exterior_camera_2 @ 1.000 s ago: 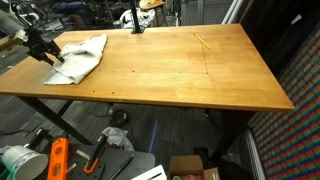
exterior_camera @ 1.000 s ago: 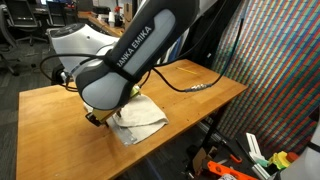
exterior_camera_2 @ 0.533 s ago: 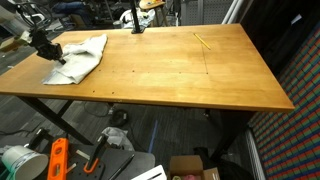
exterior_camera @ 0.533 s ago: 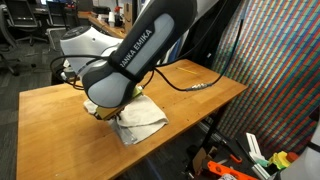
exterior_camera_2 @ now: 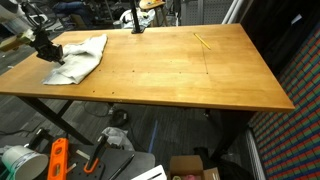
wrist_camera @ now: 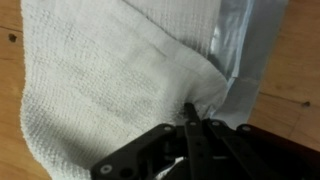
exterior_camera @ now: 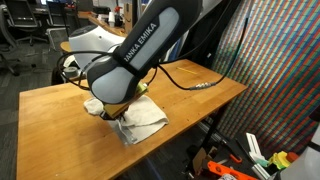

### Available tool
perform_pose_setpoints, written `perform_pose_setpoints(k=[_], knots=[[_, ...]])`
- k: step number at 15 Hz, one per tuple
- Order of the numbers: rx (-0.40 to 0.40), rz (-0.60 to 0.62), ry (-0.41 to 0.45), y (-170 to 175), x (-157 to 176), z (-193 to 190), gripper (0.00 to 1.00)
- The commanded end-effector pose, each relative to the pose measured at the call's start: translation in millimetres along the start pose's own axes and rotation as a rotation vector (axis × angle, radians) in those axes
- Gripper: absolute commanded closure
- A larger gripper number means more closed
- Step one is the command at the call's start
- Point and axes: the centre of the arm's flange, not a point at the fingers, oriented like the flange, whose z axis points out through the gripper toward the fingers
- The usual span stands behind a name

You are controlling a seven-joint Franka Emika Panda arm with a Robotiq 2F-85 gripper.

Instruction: Fold the cloth in half

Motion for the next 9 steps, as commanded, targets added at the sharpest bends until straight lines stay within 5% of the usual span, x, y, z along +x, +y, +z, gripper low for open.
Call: perform_pose_setpoints(k=[1, 9], knots=[[0.017, -0.096, -0.046, 18, -34, -4, 0.99], [0.069, -0.223, 0.031, -8, -73, -15, 0.99]])
